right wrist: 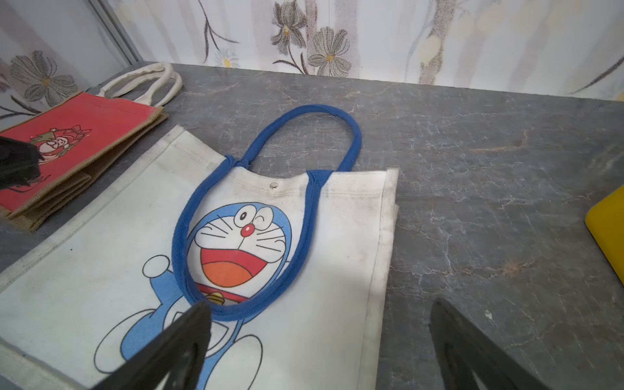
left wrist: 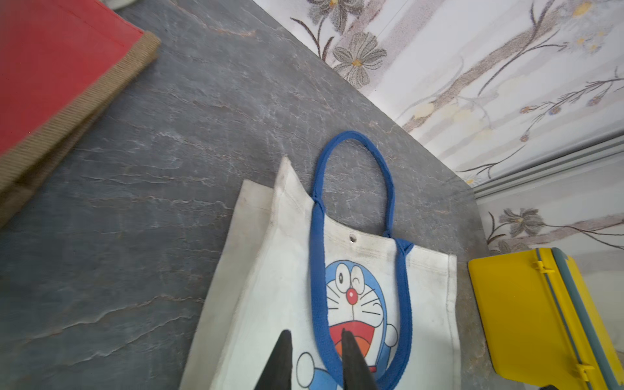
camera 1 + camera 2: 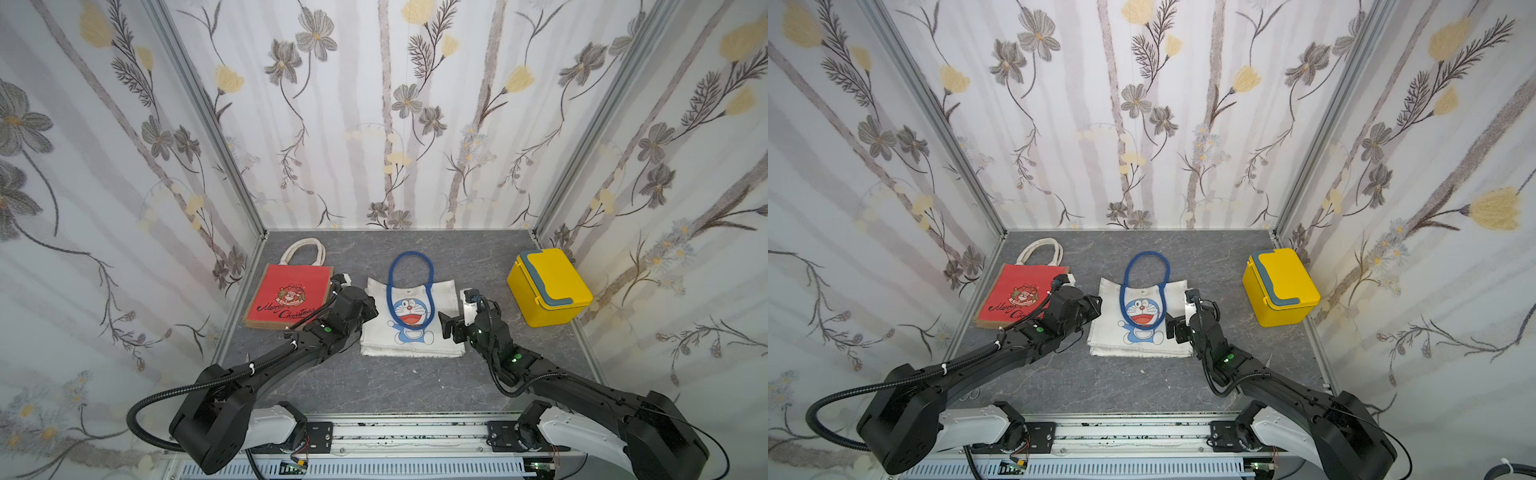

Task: Put away the canvas bag
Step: Place the canvas bag at the center of the board, then press the canvas bag at the center of the board.

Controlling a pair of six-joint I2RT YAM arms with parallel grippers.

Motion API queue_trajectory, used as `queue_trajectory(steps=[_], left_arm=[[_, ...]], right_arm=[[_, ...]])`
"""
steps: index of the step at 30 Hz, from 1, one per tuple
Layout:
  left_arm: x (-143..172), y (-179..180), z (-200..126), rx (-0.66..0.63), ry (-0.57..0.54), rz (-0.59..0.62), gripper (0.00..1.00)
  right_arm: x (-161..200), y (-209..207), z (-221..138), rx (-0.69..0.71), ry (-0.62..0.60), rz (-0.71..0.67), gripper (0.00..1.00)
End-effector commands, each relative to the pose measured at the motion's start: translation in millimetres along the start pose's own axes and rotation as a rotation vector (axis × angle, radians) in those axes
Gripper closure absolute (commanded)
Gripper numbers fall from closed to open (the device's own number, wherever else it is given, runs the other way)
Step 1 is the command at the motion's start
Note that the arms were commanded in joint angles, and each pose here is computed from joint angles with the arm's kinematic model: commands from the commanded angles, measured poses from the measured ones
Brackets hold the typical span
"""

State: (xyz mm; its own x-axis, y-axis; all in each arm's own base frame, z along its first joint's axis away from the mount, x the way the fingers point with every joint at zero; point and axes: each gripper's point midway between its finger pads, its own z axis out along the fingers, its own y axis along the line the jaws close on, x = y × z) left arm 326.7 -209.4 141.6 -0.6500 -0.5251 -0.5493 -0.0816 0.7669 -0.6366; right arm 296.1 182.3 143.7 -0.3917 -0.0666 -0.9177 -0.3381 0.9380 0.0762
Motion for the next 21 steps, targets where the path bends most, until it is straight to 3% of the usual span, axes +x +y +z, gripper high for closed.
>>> queue_trajectory(steps=[1, 7, 9, 13, 16, 21], left_arm=[[4, -41, 9, 0.156, 0.032, -0.097, 0.81], [42, -20, 52, 0.072, 0.127, -0.143, 0.89], [56, -2, 63, 0.018, 0.141, -0.152, 0.94], [81, 32, 70, -0.038, 0.149, -0.231, 0.99], [103, 49, 72, -0.07, 0.183, -0.266, 1.0], [104, 59, 57, -0.05, 0.141, -0.358, 1.0]], right_arm=[[-21, 10, 16, -0.031, -0.06, -0.029, 0.16], [-5, 19, 68, -0.037, 0.094, -0.085, 0.32], [6, 11, 76, 0.002, 0.106, -0.068, 0.42], [34, -11, 79, 0.1, 0.128, -0.043, 0.54], [68, -15, 82, 0.09, 0.195, -0.028, 0.56], [119, -23, 71, 0.102, 0.293, 0.011, 0.57]])
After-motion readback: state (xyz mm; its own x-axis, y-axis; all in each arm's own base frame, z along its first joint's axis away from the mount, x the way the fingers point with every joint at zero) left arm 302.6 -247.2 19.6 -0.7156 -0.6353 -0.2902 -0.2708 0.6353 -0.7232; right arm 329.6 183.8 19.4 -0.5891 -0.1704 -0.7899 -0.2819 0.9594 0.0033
